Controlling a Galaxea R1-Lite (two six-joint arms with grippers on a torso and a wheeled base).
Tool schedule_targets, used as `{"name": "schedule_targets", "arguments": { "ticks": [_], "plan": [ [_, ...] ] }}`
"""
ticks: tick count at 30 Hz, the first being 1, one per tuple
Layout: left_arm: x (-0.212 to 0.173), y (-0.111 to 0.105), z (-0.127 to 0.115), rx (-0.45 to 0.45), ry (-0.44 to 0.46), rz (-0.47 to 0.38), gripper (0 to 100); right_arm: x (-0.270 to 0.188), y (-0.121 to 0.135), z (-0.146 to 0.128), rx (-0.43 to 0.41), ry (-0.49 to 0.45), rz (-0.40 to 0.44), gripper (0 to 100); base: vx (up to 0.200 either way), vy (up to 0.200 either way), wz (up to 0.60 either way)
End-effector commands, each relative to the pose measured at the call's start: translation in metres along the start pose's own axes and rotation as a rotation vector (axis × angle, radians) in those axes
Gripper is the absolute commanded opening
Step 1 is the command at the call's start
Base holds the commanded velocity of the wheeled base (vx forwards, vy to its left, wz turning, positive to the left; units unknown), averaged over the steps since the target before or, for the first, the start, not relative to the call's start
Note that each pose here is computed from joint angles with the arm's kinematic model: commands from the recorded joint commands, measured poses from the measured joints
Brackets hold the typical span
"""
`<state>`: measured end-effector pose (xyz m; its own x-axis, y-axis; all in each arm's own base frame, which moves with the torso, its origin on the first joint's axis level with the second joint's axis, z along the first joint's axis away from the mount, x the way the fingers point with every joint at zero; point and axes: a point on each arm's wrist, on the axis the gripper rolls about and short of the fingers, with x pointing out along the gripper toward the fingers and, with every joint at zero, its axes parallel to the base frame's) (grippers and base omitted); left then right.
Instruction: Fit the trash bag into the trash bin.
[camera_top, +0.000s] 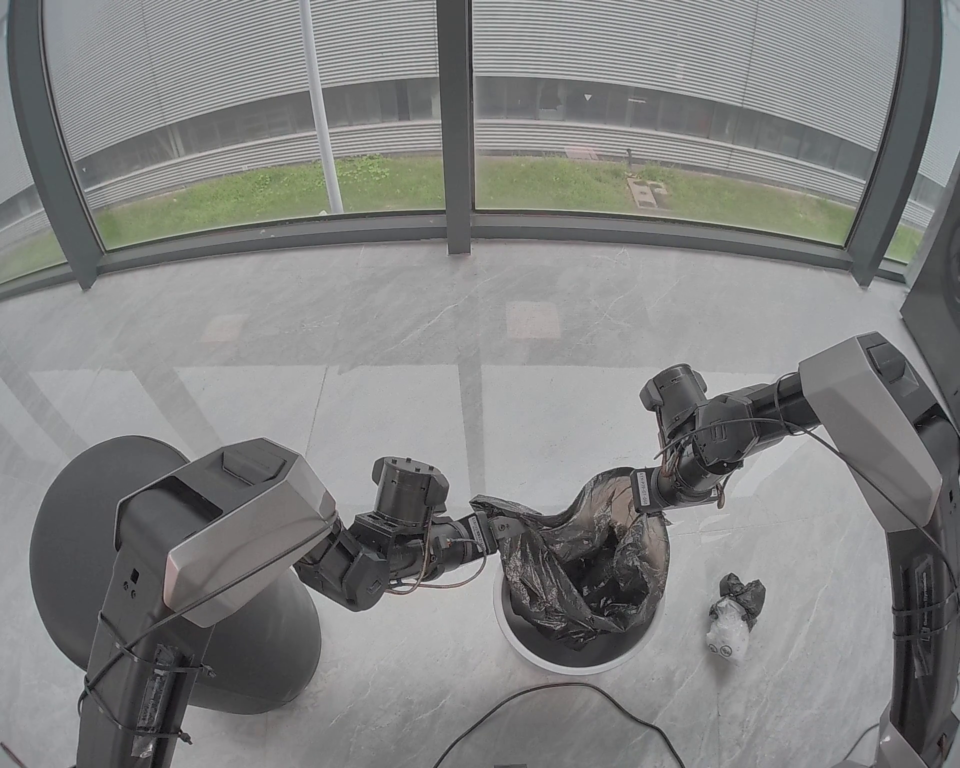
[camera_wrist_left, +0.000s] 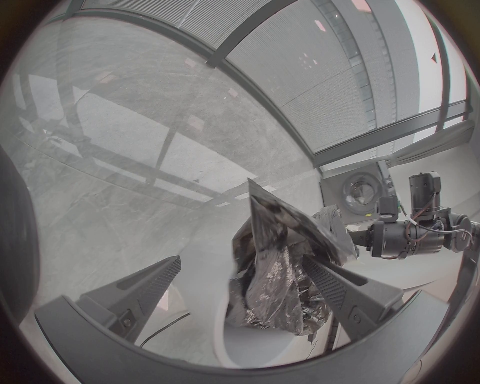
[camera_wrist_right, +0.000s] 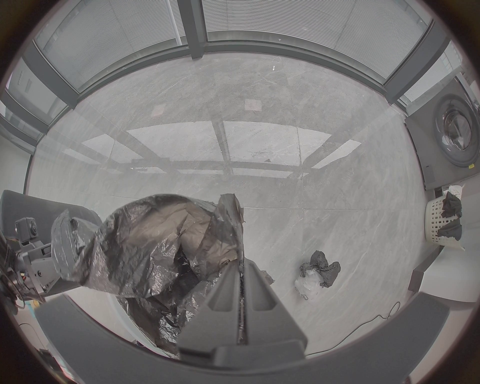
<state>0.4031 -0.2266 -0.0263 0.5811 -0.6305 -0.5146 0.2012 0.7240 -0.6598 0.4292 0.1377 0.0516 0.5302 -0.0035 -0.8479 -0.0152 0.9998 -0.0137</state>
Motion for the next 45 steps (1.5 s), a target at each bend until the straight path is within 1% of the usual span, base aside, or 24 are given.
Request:
{"name": "schedule_targets", "arguments": {
  "ticks": [1,3,5,6,10,12,14,19,20,27,30,31,32,33,34,36,37,38,39,40,42,44,45],
  "plan": [
    [-0.012,-0.004,0.016,0.020,0.000,0.020,100,0.006,-0.001,-0.001,-0.007,0.010,-0.005,0,0.000,0.000,0.00],
    [-0.015,-0.004,0.018,0.041,0.020,0.036,100,0.007,-0.005,0.000,-0.007,0.012,-0.010,0,0.000,0.000,0.00],
    [-0.015,-0.004,0.018,0.044,0.022,0.038,100,0.007,-0.005,0.000,-0.007,0.012,-0.010,0,0.000,0.000,0.00],
    [-0.018,0.001,0.020,0.080,0.054,0.068,100,0.007,-0.008,0.000,-0.012,0.015,-0.014,0,0.000,0.000,0.00],
    [-0.020,0.003,0.023,0.116,0.092,0.092,100,0.011,-0.012,0.000,-0.004,0.019,-0.020,0,0.000,0.000,0.00],
    [-0.020,0.002,0.024,0.122,0.103,0.094,100,0.012,-0.013,-0.001,-0.002,0.022,-0.021,0,0.000,0.000,0.00],
    [-0.019,0.000,0.027,0.126,0.146,0.090,100,0.014,-0.015,-0.001,0.001,0.028,-0.026,0,0.000,0.000,0.00],
    [-0.018,-0.006,0.031,0.143,0.165,0.093,100,0.018,-0.021,-0.002,0.000,0.040,-0.031,0,0.000,0.000,0.00],
    [-0.018,-0.005,0.031,0.144,0.166,0.094,100,0.018,-0.021,-0.003,0.000,0.041,-0.032,100,0.000,0.000,0.00],
    [-0.024,-0.009,0.034,0.171,0.175,0.097,100,0.019,-0.021,-0.002,0.000,0.037,-0.033,100,0.000,0.000,0.00],
    [-0.025,-0.009,0.035,0.203,0.182,0.099,100,0.020,-0.021,-0.003,0.000,0.041,-0.034,100,0.000,0.000,0.00],
    [-0.026,-0.011,0.035,0.243,0.187,0.095,100,0.020,-0.021,-0.003,0.001,0.042,-0.035,100,0.000,0.000,0.00],
    [-0.026,-0.011,0.035,0.243,0.187,0.095,100,0.020,-0.021,-0.003,0.001,0.042,-0.035,100,0.000,0.000,0.00],
    [-0.027,-0.012,0.035,0.273,0.187,0.092,100,0.019,-0.021,-0.002,0.003,0.038,-0.035,100,0.000,0.000,0.00],
    [-0.027,-0.012,0.035,0.273,0.187,0.092,100,0.019,-0.021,-0.002,0.003,0.038,-0.035,100,0.000,0.000,0.00],
    [-0.030,-0.021,0.039,0.287,0.173,0.077,100,0.010,-0.021,0.002,0.002,0.015,-0.029,100,0.000,0.000,0.00],
    [-0.031,-0.021,0.039,0.288,0.172,0.076,100,0.009,-0.020,0.002,0.003,0.014,-0.028,100,0.000,0.000,0.00],
    [-0.033,-0.026,0.042,0.295,0.168,0.071,100,-0.005,-0.017,0.006,0.002,-0.011,-0.016,100,0.000,0.000,0.00],
    [-0.033,-0.026,0.042,0.295,0.168,0.071,100,-0.005,-0.017,0.006,0.002,-0.011,-0.016,100,0.000,0.000,0.00],
    [-0.037,-0.034,0.042,0.310,0.165,0.068,100,-0.022,-0.012,0.003,-0.017,-0.018,-0.003,100,0.000,0.000,0.00],
    [-0.041,-0.039,0.041,0.315,0.168,0.072,100,-0.040,0.000,-0.006,-0.055,-0.017,0.025,100,0.000,0.000,0.00],
    [-0.050,-0.046,0.041,0.318,0.170,0.068,100,-0.059,0.012,-0.019,-0.116,-0.004,0.076,100,0.000,0.000,0.00],
    [-0.053,-0.046,0.040,0.316,0.173,0.070,100,-0.063,0.014,-0.022,-0.131,-0.004,0.087,100,0.000,0.000,0.00]
  ]
}}
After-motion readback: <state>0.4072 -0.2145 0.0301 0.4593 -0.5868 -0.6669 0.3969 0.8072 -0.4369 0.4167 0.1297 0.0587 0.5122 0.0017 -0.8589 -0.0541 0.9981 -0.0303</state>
